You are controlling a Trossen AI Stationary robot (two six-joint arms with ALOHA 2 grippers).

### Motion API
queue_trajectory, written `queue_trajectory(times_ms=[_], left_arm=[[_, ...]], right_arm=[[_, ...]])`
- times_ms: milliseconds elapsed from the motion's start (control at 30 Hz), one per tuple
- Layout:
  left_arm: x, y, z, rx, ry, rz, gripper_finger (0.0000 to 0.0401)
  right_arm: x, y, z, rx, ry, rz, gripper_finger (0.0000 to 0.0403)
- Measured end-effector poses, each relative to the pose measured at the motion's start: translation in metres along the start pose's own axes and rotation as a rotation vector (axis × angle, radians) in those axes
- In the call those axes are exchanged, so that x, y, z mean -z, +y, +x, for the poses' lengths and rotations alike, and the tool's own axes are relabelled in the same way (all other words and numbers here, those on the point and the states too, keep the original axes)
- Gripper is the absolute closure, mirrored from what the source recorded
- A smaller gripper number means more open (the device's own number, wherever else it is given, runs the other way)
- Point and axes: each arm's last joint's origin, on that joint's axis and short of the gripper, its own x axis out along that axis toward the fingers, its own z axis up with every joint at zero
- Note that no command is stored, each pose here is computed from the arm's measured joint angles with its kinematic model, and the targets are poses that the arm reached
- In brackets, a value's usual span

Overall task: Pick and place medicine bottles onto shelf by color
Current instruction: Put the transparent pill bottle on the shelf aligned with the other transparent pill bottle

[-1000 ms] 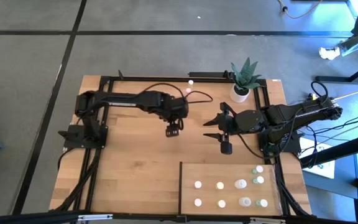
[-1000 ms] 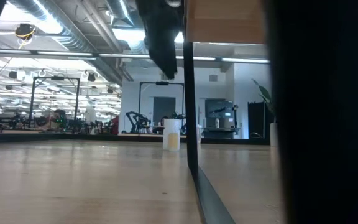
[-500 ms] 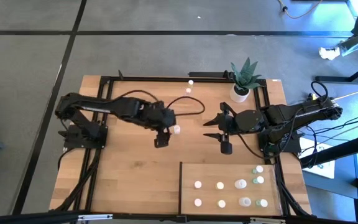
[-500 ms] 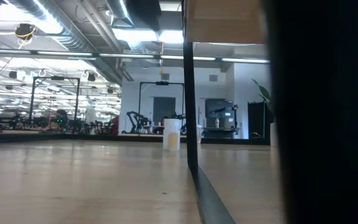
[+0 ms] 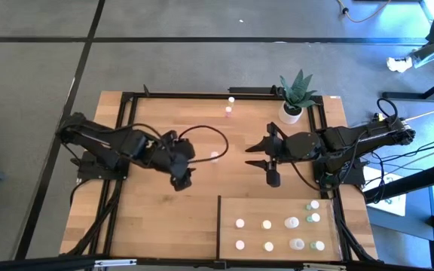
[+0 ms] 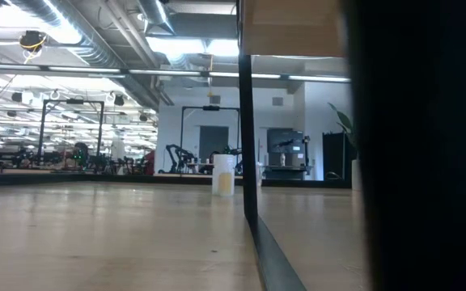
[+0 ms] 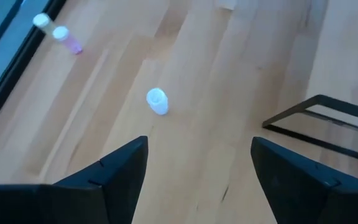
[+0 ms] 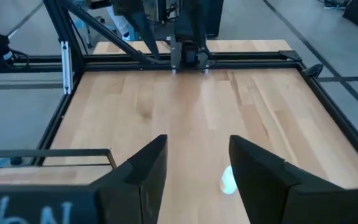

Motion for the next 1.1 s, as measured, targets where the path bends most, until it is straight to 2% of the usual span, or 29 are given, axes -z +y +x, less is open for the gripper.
queue_trajectory(times_ms=[367,633,767,933,1100], left_arm=[[0.016,-0.013,-0.01,-0.042,0.003,-0.088,0.0122],[0.022,-0.02,-0.015,-0.029,-0.005,-0.13,0.0122],[0.025,-0.023,-0.017,-0.032,-0.02,-0.14,0.0122],[0.026,-0.024,-0.018,-0.031,-0.023,-0.136,0.0122],[0.025,-0.024,-0.018,-0.032,-0.023,-0.137,0.0122]], right_arm=[[-0.003,0.0,0.004,-0.016,-0.024,0.039,0.0228],[0.004,-0.004,0.026,-0.031,0.046,0.033,0.0228],[0.01,-0.003,0.04,-0.021,0.089,-0.058,0.0228],[0.016,0.0,0.054,-0.014,0.122,-0.114,0.0228],[0.02,-0.001,0.065,-0.003,0.147,-0.115,0.0219]])
